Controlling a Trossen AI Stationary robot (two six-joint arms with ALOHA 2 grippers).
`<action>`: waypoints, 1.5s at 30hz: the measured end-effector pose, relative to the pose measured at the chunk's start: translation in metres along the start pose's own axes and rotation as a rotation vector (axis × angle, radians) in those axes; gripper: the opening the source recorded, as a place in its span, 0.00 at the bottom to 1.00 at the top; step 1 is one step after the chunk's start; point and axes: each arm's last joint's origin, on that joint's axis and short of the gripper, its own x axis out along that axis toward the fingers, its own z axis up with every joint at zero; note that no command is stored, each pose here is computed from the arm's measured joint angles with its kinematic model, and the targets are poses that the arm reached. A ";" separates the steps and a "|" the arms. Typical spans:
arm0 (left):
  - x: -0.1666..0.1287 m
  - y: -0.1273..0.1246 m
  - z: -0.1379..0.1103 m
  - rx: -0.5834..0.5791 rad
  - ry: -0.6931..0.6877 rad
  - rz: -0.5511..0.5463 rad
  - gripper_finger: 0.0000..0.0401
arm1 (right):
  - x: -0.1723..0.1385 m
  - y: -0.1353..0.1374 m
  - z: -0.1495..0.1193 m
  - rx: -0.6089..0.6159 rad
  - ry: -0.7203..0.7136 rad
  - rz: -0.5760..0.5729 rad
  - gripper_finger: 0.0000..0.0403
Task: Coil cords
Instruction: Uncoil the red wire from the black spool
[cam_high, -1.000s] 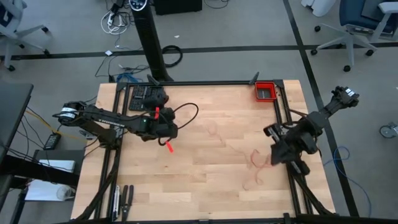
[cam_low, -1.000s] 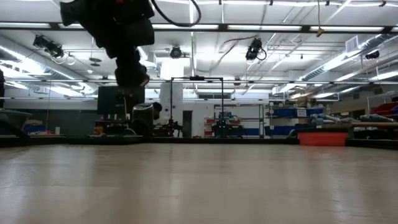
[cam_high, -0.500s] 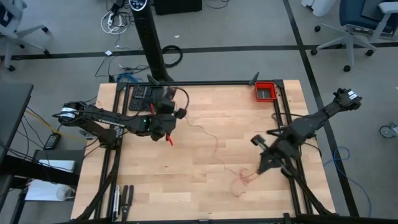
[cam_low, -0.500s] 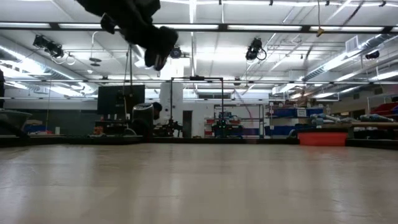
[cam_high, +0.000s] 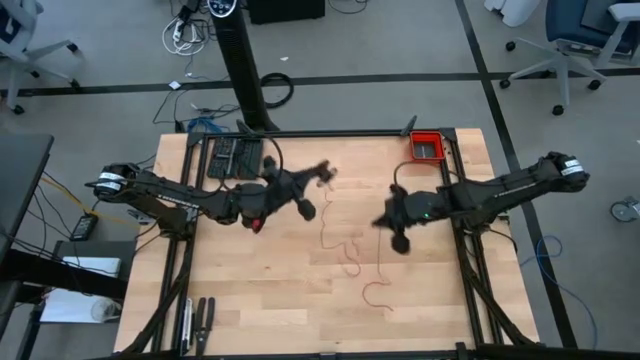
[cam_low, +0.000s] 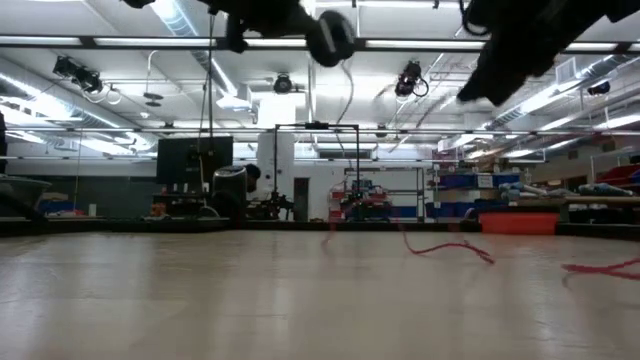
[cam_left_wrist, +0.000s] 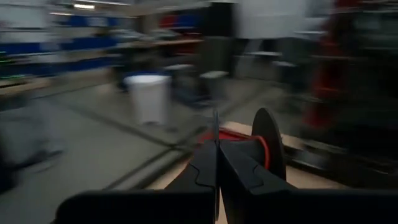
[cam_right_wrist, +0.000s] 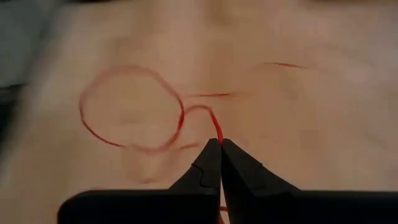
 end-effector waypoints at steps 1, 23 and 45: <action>0.000 -0.002 -0.001 0.010 0.005 -0.065 0.02 | 0.001 -0.007 -0.001 0.028 0.008 -0.080 0.01; -0.032 0.023 -0.078 0.769 0.793 -0.280 0.02 | -0.055 -0.048 0.003 0.368 -0.400 -0.851 0.00; -0.029 0.047 -0.058 1.076 0.504 0.706 0.02 | -0.114 0.038 0.055 -0.060 -0.977 0.203 0.00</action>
